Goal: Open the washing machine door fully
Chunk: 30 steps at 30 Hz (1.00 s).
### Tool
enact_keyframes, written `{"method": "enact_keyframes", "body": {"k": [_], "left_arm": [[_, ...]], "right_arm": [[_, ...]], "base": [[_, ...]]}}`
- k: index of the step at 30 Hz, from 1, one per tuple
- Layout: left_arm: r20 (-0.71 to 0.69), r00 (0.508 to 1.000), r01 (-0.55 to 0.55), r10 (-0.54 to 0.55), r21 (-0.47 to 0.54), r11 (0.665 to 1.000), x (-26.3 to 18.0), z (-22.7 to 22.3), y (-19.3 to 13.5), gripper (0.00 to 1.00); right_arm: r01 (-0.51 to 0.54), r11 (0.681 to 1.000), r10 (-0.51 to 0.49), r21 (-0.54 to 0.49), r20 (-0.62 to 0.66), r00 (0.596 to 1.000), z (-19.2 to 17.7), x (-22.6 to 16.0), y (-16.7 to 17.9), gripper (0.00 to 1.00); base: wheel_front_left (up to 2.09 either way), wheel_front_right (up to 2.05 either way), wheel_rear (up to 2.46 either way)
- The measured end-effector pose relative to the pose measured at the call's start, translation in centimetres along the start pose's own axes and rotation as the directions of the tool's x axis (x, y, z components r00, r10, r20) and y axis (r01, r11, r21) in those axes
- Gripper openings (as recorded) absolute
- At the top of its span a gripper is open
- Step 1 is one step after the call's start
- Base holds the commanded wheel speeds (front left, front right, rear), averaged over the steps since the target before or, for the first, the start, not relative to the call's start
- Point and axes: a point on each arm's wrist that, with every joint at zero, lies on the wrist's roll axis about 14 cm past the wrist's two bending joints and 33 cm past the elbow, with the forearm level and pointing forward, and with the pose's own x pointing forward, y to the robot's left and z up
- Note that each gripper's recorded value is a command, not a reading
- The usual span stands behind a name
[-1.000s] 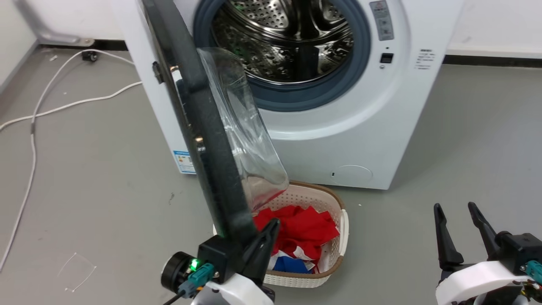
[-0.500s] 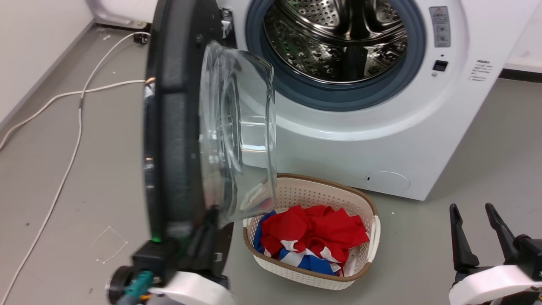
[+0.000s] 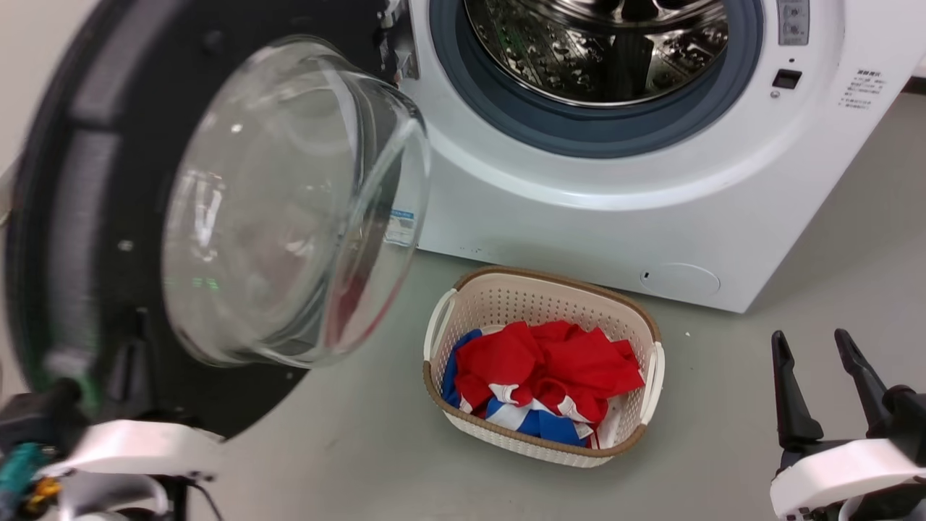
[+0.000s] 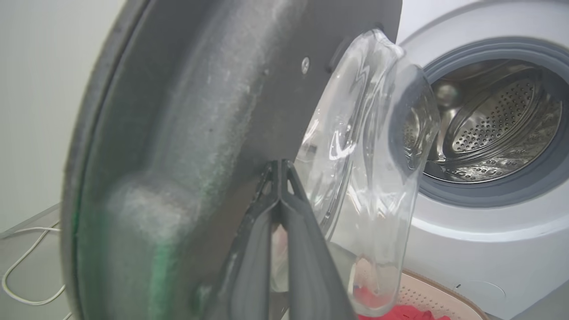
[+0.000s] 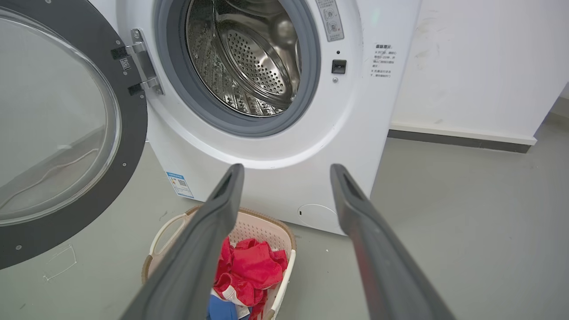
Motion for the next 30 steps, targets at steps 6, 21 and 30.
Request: {"method": "enact_keyframes", "body": {"k": [6,21,30], "left_arm": [[0.028,0.995,-0.095,0.094,0.042,0.995,2.2,0.7,5.2,0.0],[0.006,0.994,-0.108,0.108,0.142,0.984,7.0,0.2,9.7,0.0],[0.032,0.996,-0.09,0.087,0.129,0.988,5.5,-0.5,8.5,0.0]], "right_arm": [[0.018,1.0,-0.018,0.006,-0.017,1.0,-0.7,0.5,-0.7,1.0],[0.039,0.999,-0.039,0.0,-0.028,0.999,-1.2,1.5,-1.6,1.0],[0.04,0.999,-0.04,0.011,-0.009,0.999,-0.6,0.5,-1.4,1.0]], "base": [[0.0,0.0,0.0],[0.0,0.0,0.0],[0.0,0.0,0.0]]}}
